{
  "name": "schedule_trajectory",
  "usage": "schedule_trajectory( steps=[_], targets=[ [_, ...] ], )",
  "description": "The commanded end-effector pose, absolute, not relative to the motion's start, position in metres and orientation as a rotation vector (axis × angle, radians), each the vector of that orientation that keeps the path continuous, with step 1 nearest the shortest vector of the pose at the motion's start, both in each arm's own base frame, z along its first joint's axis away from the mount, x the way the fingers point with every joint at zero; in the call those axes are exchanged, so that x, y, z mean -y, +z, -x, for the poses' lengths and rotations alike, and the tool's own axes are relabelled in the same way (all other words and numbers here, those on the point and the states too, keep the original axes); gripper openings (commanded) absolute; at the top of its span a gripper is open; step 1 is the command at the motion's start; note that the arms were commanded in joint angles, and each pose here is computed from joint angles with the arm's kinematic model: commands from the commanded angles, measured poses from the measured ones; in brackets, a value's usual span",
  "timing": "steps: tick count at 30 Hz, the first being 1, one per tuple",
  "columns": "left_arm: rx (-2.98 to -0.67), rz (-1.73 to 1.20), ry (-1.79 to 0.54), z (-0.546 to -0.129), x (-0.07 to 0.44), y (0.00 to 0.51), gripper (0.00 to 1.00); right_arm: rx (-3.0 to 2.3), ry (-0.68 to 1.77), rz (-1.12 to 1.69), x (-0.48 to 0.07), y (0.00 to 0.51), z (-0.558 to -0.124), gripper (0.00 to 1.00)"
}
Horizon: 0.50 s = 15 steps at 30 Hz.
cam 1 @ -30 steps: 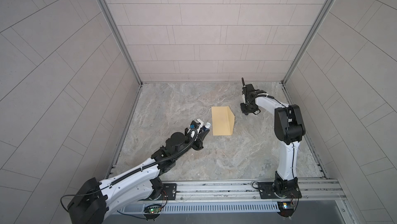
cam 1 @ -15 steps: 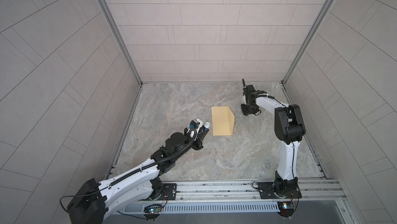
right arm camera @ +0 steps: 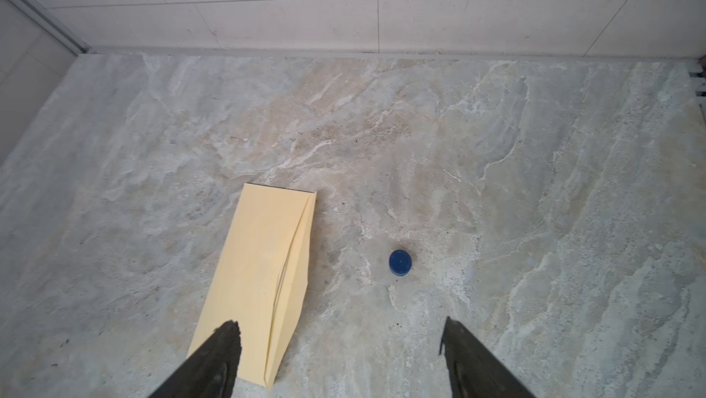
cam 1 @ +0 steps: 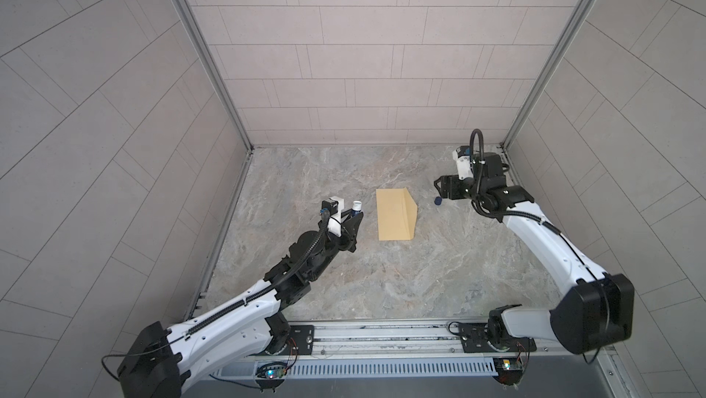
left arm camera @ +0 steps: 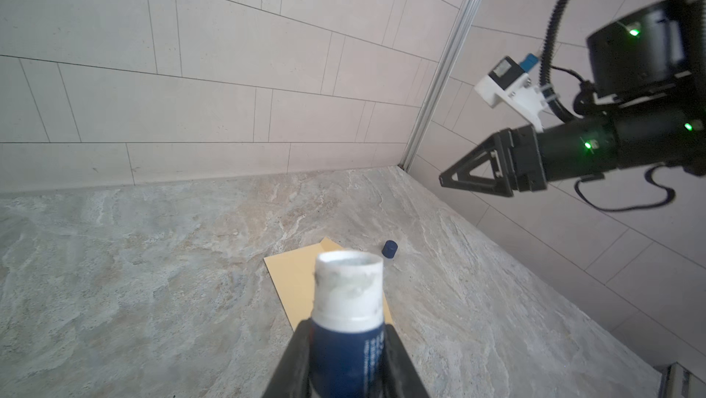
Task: Place the letter into the envelope and seal it
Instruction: 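Drop the blue cap on the table with the right gripper and open it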
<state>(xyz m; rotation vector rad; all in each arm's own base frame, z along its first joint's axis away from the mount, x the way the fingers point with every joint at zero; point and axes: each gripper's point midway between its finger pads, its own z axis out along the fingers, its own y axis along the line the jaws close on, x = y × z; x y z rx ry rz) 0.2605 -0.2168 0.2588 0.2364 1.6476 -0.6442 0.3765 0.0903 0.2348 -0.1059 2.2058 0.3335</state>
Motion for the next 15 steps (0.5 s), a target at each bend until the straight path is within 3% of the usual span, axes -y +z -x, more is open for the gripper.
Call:
schedule_trajectory(
  steps=[1,9,15],
  targets=[
    [-1.627,-0.098,-0.687,-0.267,0.208,0.281,0.0,-2.056,0.448,0.133,-0.104,0.261,-0.364,0.98],
    [-1.625,0.128,-0.813,-0.271,0.198,0.305,0.0,-1.839,0.691,0.18,-0.131,0.298,-0.318,0.99],
    [-1.618,0.269,-0.945,-0.272,0.199,0.319,0.0,-1.704,0.723,0.367,-0.186,0.312,-0.278,0.92]
  ],
)
